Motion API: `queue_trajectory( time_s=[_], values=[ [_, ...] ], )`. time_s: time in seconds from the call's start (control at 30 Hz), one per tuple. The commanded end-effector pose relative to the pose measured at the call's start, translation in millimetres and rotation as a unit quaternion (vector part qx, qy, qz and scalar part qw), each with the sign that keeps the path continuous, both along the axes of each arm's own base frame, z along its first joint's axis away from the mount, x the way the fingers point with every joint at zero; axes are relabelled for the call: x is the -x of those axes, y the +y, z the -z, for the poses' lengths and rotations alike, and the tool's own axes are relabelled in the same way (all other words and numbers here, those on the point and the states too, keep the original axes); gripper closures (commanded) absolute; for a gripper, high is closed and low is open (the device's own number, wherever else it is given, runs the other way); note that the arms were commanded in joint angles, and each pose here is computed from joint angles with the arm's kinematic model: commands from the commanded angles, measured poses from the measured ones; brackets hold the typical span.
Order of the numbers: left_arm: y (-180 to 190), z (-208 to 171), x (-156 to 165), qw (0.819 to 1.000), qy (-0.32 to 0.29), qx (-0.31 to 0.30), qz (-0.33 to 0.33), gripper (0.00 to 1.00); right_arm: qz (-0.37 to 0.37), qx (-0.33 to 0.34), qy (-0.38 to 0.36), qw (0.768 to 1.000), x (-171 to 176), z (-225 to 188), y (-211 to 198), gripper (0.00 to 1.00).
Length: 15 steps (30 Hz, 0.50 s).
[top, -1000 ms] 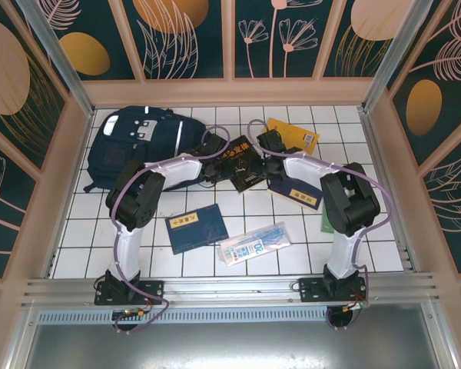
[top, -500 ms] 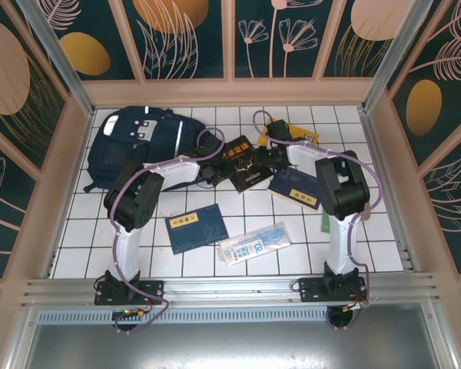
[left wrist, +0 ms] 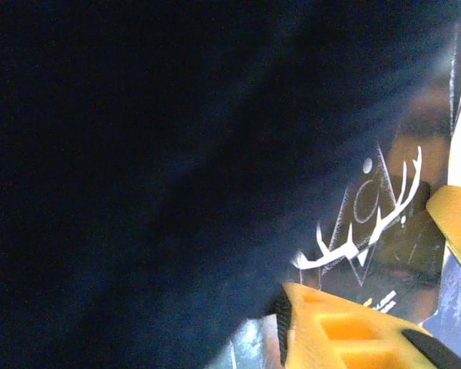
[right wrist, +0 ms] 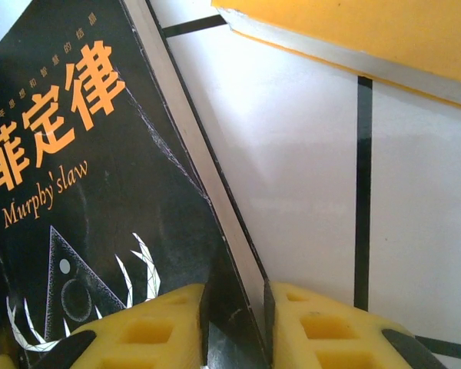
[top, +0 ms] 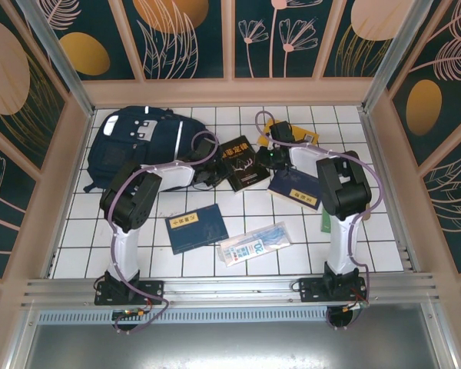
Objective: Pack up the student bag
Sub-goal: Pick up the book from the top-center of the table.
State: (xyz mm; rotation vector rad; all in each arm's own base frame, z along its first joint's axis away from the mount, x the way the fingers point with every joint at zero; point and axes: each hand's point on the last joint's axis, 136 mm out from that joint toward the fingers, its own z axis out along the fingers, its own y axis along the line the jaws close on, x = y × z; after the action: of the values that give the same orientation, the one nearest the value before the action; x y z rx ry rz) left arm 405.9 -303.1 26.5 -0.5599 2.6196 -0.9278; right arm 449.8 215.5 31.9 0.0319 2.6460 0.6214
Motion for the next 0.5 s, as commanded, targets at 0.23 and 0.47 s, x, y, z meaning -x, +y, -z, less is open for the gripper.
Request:
queue_trajectory(
  time_s=[0.23, 0.47],
  values=[
    [-48.6, -100.9, -5.2, 0.958, -0.132, 0.253, 0.031, 0.65, -0.018, -0.057, 0.040, 0.997, 32.2, -10.2, 20.3, 0.74],
    [-44.1, -99.5, -6.5, 0.955, -0.133, 0.262, 0.027, 0.61, -0.010, -0.056, 0.039, 0.998, 33.5, -11.0, 16.6, 0.73]
  ],
)
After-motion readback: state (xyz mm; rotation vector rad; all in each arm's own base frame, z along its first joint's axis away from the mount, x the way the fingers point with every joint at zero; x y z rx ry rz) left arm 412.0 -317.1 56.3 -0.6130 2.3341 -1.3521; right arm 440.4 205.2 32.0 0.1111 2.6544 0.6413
